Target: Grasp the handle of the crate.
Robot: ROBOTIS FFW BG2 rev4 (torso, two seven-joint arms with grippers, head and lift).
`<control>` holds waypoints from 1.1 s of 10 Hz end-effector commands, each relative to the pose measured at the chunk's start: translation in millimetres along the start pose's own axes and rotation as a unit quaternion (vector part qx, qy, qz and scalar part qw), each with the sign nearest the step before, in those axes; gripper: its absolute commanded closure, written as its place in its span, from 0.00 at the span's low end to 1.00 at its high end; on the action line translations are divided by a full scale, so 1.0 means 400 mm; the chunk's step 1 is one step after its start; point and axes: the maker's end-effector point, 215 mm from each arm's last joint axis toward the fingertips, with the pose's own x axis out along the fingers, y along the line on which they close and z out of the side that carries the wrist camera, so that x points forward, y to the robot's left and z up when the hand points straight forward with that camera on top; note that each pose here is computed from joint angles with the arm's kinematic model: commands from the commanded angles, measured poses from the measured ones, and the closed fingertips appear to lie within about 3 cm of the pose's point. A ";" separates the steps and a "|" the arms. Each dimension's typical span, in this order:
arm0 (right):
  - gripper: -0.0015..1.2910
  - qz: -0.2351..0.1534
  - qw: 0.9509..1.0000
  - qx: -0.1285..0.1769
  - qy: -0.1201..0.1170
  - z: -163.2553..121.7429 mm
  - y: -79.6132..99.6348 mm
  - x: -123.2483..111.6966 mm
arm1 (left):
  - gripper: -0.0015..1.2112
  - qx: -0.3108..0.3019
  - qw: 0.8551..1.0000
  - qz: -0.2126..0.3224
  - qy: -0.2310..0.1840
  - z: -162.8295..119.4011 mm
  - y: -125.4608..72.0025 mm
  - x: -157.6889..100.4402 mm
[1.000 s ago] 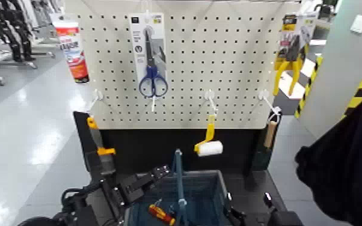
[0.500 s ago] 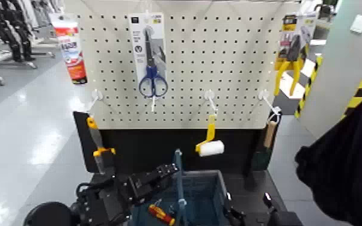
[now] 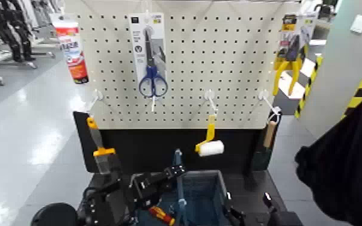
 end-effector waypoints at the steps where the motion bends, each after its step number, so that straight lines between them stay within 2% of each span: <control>1: 0.11 0.001 1.000 0.001 0.000 0.001 0.001 0.000 | 0.98 -0.011 1.000 -0.003 0.003 -0.016 0.006 0.004; 6: 0.11 0.000 1.000 0.002 0.001 -0.003 0.000 -0.001 | 0.98 -0.016 1.000 -0.013 -0.006 -0.027 -0.003 0.009; 8: 0.11 -0.001 1.000 0.000 0.002 -0.004 -0.004 -0.002 | 0.98 -0.021 0.999 -0.025 -0.018 -0.037 -0.028 0.014; 11: 0.11 -0.003 1.000 0.000 0.000 -0.001 -0.009 -0.001 | 0.98 -0.027 0.999 -0.019 -0.036 -0.051 -0.048 -0.016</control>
